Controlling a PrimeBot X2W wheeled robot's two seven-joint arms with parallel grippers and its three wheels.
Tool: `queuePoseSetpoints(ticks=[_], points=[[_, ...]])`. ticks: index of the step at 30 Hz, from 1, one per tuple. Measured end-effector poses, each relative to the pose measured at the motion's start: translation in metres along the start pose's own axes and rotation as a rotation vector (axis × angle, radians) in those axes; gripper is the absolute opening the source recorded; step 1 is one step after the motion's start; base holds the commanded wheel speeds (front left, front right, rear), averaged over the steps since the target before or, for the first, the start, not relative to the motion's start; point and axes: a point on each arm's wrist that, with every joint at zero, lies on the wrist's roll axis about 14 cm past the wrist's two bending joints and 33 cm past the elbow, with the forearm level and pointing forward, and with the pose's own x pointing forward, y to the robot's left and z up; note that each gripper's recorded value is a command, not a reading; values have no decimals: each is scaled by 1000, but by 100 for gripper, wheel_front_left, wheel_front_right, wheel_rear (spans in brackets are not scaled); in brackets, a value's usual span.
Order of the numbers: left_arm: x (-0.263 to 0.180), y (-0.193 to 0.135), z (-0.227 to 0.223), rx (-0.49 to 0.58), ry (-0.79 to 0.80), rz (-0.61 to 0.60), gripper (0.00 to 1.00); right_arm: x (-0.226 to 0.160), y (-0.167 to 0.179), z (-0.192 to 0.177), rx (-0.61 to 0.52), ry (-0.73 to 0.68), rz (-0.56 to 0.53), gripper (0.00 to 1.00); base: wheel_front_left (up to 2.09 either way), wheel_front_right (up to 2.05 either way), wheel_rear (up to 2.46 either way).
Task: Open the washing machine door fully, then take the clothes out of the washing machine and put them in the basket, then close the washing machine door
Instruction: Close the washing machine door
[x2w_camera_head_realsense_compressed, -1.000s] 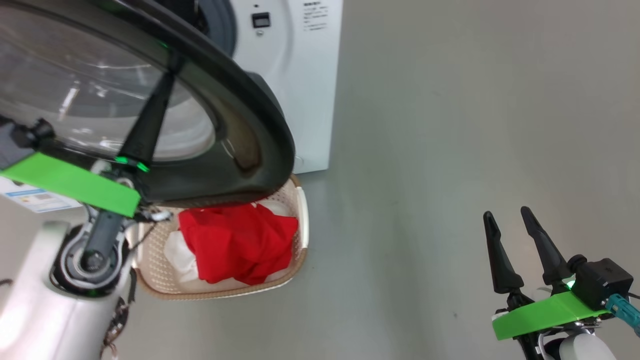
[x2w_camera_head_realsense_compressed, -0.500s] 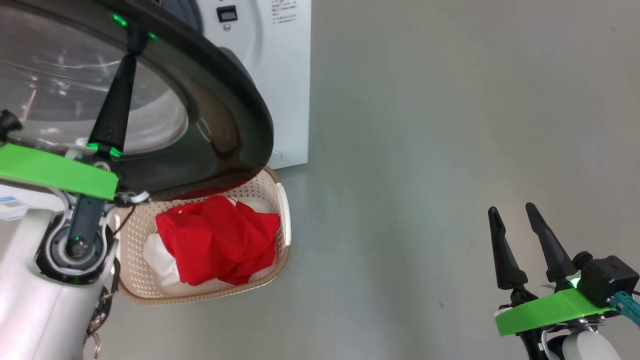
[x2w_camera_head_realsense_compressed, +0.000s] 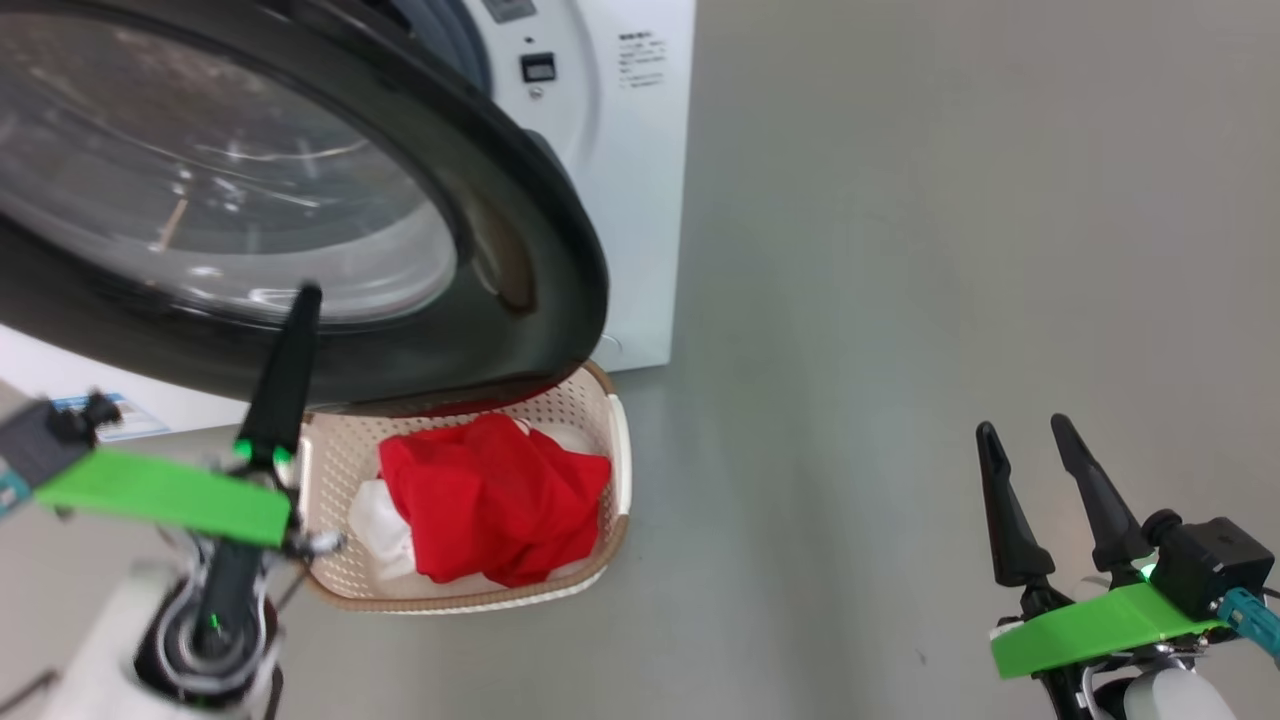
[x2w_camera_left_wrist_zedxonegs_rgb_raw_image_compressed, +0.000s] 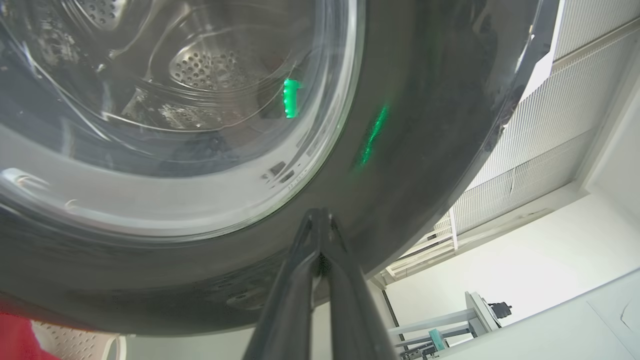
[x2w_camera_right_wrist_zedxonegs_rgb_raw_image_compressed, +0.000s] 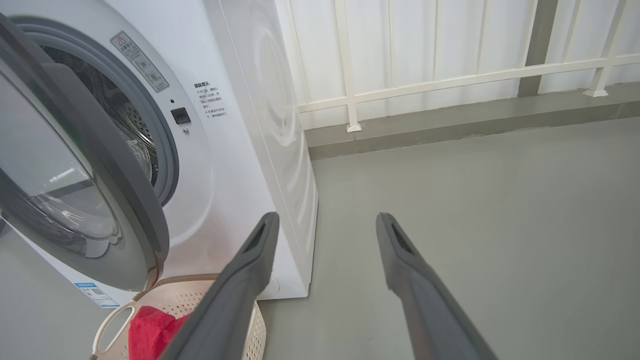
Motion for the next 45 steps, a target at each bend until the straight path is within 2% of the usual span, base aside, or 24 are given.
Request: queuePoseSetpoints(ticks=[7,13,14,18,19,22,23,24,25,26,30,36,45], points=[[-49,29,7,15,-36,106,0,-6,12,-6,6,19,34,100,0,0,0],[-89,50,8,95,-38,186,0,-10,21,-4,8,16,63,100,0,0,0],[-96,54,8,100,-38,201,2,-12,22,-5,8,20,65,100,0,0,0],[-121,66,18,123,-72,255,23,-17,24,-7,7,26,72,100,0,0,0],[-127,68,23,131,-90,267,33,-17,24,-7,7,26,74,100,0,0,0],[-142,73,32,154,-124,293,47,-19,27,-5,6,20,83,100,0,0,0],[-148,75,33,160,-131,303,68,-20,27,-4,5,18,85,100,0,0,0],[-153,77,33,168,-134,312,84,-22,28,-4,4,20,86,100,0,0,0],[-159,79,33,185,-133,321,96,-24,27,-5,4,24,86,100,0,0,0],[-165,81,34,202,-135,331,100,-27,27,-6,3,28,86,100,0,0,0],[-180,85,42,248,-162,357,100,-32,28,-6,-2,30,91,100,0,0,0],[-193,85,52,384,-176,371,100,-34,26,-4,-6,25,89,100,0,0,0],[-195,75,58,693,-145,349,100,-37,16,-1,-9,14,62,100,0,0,0]])
